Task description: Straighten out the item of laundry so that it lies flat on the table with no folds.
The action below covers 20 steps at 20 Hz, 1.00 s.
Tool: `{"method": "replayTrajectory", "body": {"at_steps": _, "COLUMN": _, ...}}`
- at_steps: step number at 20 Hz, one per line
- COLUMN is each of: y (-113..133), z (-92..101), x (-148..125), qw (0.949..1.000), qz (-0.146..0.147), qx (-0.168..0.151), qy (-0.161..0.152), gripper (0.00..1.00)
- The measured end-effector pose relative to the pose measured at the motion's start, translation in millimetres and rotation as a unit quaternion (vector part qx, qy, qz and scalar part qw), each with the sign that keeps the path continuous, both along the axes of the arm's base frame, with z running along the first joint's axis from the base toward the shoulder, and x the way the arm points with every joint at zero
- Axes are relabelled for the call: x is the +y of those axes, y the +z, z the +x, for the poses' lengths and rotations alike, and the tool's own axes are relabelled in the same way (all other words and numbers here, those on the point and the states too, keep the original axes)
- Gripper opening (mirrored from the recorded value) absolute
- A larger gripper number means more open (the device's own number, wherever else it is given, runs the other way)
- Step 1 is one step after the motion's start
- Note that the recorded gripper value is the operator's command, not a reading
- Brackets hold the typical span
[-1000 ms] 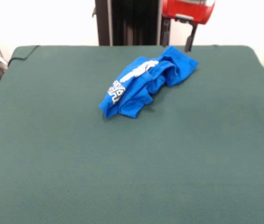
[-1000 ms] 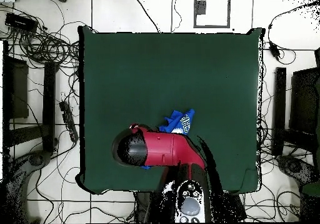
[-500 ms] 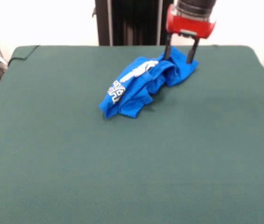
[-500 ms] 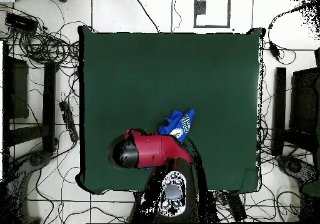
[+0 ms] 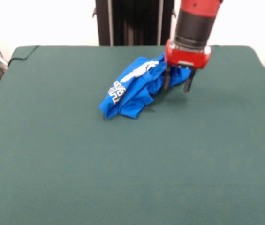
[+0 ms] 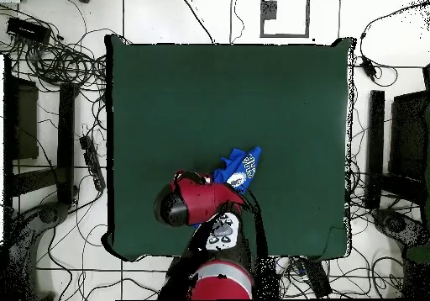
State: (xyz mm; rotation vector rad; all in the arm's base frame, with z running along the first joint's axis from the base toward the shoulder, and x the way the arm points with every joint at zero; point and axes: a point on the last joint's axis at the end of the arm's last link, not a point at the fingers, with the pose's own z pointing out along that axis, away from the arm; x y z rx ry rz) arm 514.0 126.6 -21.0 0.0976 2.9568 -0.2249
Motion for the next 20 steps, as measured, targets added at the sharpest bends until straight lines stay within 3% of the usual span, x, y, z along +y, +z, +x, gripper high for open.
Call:
{"method": "replayTrajectory", "body": {"at_steps": 5, "y": -25.1, "z": -11.9, "x": -19.4, "qw": 0.9997, "qz": -0.019, "qx": 0.017, "qy": -0.005, "gripper": 1.00}}
{"method": "replayTrajectory", "body": {"at_steps": 7, "y": -23.7, "z": -8.8, "x": -19.3, "qw": 0.9996, "qz": -0.022, "qx": 0.014, "qy": -0.003, "gripper": 1.00}}
{"method": "replayTrajectory", "body": {"at_steps": 12, "y": -17.8, "z": -5.1, "x": -35.5, "qw": 0.9978, "qz": -0.064, "qx": 0.017, "qy": 0.004, "gripper": 1.00}}
{"method": "replayTrajectory", "body": {"at_steps": 15, "y": -5.8, "z": -4.4, "x": -61.2, "qw": 0.9931, "qz": -0.111, "qx": 0.036, "qy": -0.001, "gripper": 1.00}}
{"method": "replayTrajectory", "body": {"at_steps": 17, "y": -2.3, "z": -4.4, "x": -65.7, "qw": 0.9917, "qz": -0.122, "qx": 0.042, "qy": -0.003, "gripper": 1.00}}
{"method": "replayTrajectory", "body": {"at_steps": 18, "y": 8.4, "z": -3.6, "x": -76.3, "qw": 0.9874, "qz": -0.148, "qx": 0.057, "qy": -0.008, "gripper": 1.00}}
{"method": "replayTrajectory", "body": {"at_steps": 20, "y": 15.5, "z": -2.1, "x": -81.3, "qw": 0.9847, "qz": -0.161, "qx": 0.065, "qy": -0.011, "gripper": 1.00}}
